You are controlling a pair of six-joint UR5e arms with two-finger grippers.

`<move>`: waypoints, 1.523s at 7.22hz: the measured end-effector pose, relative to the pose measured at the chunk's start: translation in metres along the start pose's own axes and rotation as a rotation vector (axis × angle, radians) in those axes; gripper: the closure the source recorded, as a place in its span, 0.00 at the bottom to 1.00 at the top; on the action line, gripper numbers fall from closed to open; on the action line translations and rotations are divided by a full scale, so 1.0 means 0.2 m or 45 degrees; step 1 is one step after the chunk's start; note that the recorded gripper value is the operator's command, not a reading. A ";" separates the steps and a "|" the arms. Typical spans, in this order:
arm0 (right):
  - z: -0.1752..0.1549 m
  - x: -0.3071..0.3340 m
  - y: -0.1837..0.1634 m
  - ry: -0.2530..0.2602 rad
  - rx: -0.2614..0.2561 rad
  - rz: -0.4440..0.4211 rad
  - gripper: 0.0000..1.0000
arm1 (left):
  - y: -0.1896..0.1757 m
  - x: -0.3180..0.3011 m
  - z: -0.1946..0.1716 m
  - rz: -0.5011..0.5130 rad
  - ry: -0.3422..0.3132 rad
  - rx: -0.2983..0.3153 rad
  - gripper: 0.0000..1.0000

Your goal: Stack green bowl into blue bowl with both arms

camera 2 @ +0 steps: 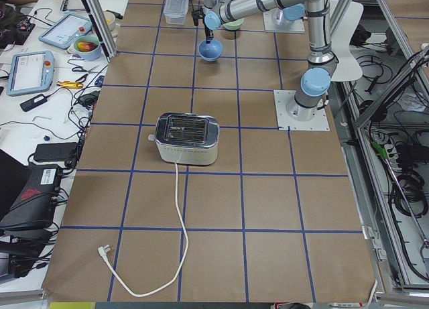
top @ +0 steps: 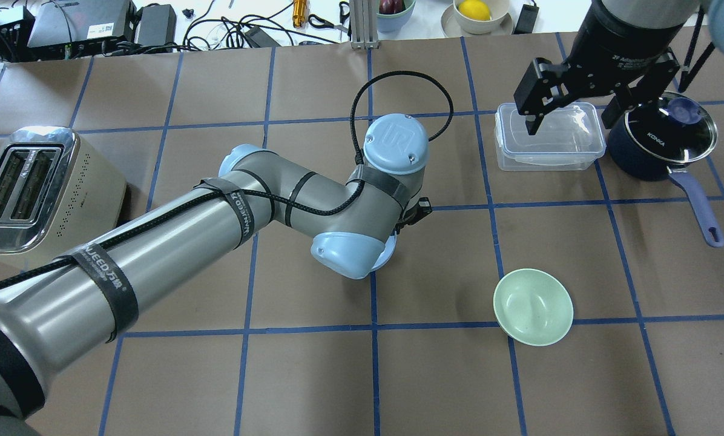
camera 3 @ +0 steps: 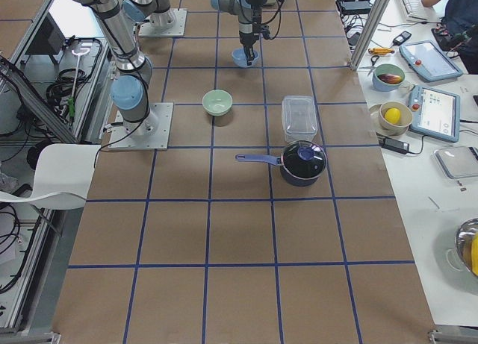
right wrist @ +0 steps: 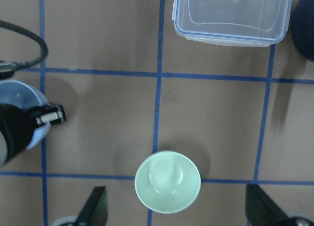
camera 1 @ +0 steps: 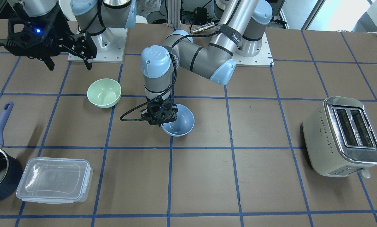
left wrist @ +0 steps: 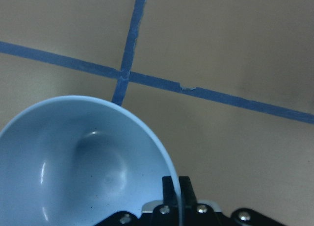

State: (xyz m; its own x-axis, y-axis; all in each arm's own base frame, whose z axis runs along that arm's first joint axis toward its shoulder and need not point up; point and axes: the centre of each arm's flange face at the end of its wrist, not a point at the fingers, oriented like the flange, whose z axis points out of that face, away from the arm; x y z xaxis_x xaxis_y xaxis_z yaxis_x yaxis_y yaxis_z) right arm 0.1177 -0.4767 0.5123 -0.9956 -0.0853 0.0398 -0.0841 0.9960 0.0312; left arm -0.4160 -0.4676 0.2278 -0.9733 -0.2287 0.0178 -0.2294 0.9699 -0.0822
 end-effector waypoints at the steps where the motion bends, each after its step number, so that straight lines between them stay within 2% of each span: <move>1: 0.16 0.08 0.01 0.019 -0.070 -0.046 0.00 | 0.00 0.00 0.01 -0.016 -0.006 0.003 0.00; 3: 0.59 0.22 0.04 0.013 -0.125 -0.085 0.00 | -0.01 0.01 -0.04 -0.030 0.016 0.021 0.00; 5: 1.07 0.24 0.19 -0.027 -0.162 -0.076 0.00 | -0.08 -0.08 -0.20 0.142 0.030 0.058 0.00; 6: 1.27 0.26 0.29 -0.040 -0.171 -0.051 0.05 | -0.17 -0.20 -0.32 0.205 0.028 0.072 0.00; 7: 1.42 0.27 0.38 -0.045 -0.173 -0.023 0.22 | -0.30 -0.36 -0.45 0.224 0.041 0.088 0.00; 9: 1.58 0.29 0.47 -0.038 -0.174 0.001 0.78 | -0.52 -0.78 -0.78 0.261 0.043 0.068 0.00; 10: 1.61 0.29 0.48 -0.035 -0.178 0.002 0.93 | -0.59 -1.00 -0.96 0.310 0.026 0.037 0.00; 11: 1.61 0.29 0.48 -0.033 -0.180 0.000 1.00 | -0.62 -1.19 -1.14 0.375 0.005 -0.013 0.00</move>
State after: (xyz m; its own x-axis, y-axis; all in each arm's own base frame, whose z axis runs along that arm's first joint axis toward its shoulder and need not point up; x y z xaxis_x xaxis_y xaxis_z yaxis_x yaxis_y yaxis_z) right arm 0.0381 -0.3766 0.1958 -0.9965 -0.0827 0.0138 -0.0792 0.9820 0.1713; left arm -0.1553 -0.5145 0.4613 -0.9980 0.0633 -0.0012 0.0632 0.9952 -0.0742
